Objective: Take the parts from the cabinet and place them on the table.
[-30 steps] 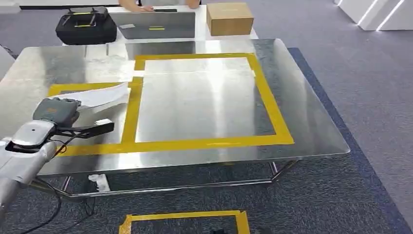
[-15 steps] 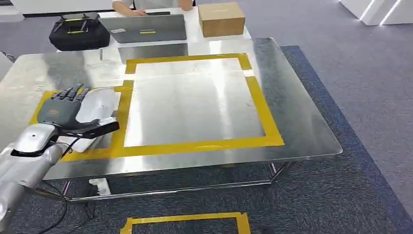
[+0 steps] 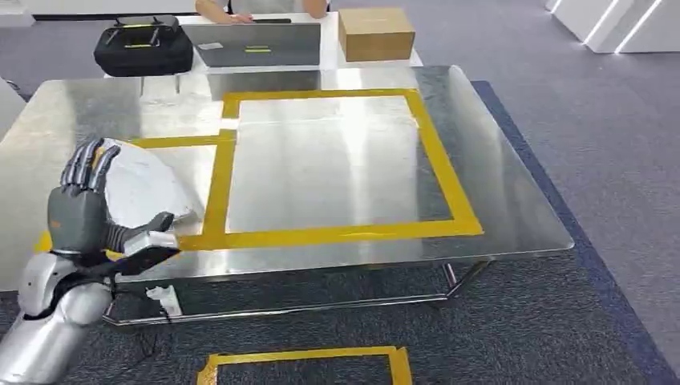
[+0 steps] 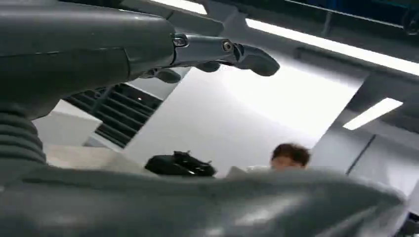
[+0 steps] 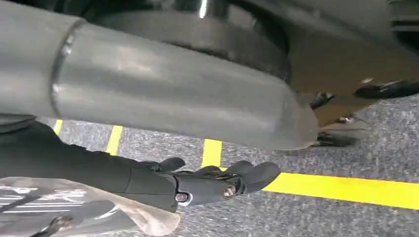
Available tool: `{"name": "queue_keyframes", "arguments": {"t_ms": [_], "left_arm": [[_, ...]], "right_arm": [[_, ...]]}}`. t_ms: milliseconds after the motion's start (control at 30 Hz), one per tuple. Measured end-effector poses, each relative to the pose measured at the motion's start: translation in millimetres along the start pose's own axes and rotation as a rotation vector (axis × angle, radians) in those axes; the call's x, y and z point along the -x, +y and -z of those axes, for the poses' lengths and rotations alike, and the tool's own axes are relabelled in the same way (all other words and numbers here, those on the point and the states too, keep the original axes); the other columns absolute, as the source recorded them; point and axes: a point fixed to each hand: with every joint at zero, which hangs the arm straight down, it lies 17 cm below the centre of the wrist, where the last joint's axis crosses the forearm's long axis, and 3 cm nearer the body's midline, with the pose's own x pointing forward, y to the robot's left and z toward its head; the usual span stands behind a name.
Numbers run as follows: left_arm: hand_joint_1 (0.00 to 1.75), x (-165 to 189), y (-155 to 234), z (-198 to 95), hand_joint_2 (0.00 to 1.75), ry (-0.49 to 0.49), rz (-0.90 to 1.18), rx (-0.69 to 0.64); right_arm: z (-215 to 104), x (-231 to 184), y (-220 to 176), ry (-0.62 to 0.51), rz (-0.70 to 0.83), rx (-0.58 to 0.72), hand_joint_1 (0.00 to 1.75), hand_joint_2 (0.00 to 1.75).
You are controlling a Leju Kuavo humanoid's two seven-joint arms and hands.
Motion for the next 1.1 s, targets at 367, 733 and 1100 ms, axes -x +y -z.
{"name": "queue_keyframes", "arguments": {"t_ms": [367,733,1100], "left_arm": [[0.00,-18.1,37.0,-10.9,0.00,-0.023,-0.026,-0.085],[0.00,-20.3,42.3,-11.9,0.00,-0.026,-0.027,-0.097],[0.00,-21.1,41.5,-12.9,0.00,-0.024,-0.031,-0.096]], "right_arm": [[0.1,-3.3,2.2,-0.004,0.020,0.001,0.00,0.00],[-0.2,-1.9,4.0,-0.002,0.026,0.000,0.00,0.00],[-0.4,-1.3,4.8,-0.001,0.026,-0.001,0.00,0.00]]}}
